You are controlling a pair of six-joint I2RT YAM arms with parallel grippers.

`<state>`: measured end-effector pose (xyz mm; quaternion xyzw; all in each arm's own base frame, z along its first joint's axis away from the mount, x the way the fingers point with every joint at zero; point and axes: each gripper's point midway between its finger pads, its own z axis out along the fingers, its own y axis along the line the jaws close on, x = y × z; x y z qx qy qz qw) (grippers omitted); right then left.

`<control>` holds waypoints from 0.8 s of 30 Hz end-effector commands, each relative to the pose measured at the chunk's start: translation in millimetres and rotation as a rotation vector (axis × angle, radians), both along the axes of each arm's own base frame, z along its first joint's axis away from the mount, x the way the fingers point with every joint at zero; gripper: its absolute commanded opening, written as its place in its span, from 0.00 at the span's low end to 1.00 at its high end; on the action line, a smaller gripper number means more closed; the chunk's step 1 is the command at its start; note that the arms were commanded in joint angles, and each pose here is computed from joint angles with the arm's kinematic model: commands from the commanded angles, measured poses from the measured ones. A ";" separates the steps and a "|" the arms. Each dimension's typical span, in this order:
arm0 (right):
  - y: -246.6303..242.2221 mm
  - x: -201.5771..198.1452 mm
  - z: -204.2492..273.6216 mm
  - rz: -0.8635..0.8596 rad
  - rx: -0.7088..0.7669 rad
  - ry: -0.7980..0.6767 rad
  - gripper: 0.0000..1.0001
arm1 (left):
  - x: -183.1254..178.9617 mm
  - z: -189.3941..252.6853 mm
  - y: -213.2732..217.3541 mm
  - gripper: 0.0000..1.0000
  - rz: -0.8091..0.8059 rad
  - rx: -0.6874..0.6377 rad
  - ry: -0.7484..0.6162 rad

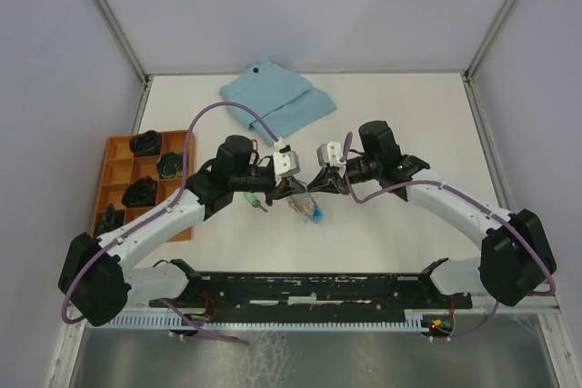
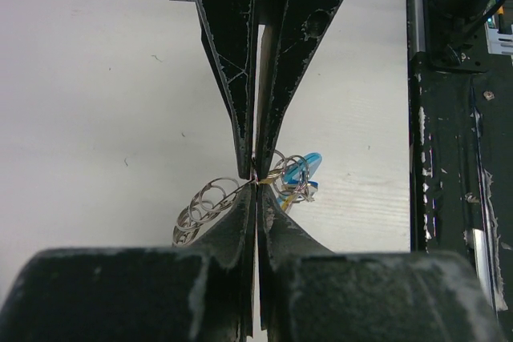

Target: Put the keys on the keyring

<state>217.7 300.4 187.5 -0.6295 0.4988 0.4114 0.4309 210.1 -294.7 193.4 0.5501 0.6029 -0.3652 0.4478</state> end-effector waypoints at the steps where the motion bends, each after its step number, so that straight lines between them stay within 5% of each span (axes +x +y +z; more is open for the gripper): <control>1: 4.9 1.4 18.8 0.039 0.039 -0.042 0.12 | 2.2 25.9 -7.5 0.03 -0.039 -0.045 -0.079; 7: 2.7 1.6 18.2 0.033 0.028 -0.060 0.01 | 1.1 24.7 -6.2 0.03 -0.038 -0.041 -0.081; 17: -4.6 4.2 21.1 0.004 0.039 -0.191 0.01 | 22.2 26.9 7.2 0.49 0.153 -0.078 -0.124; 24: -11.9 9.4 26.1 -0.030 0.031 -0.298 0.01 | 55.9 38.9 30.7 0.64 0.469 -0.210 -0.132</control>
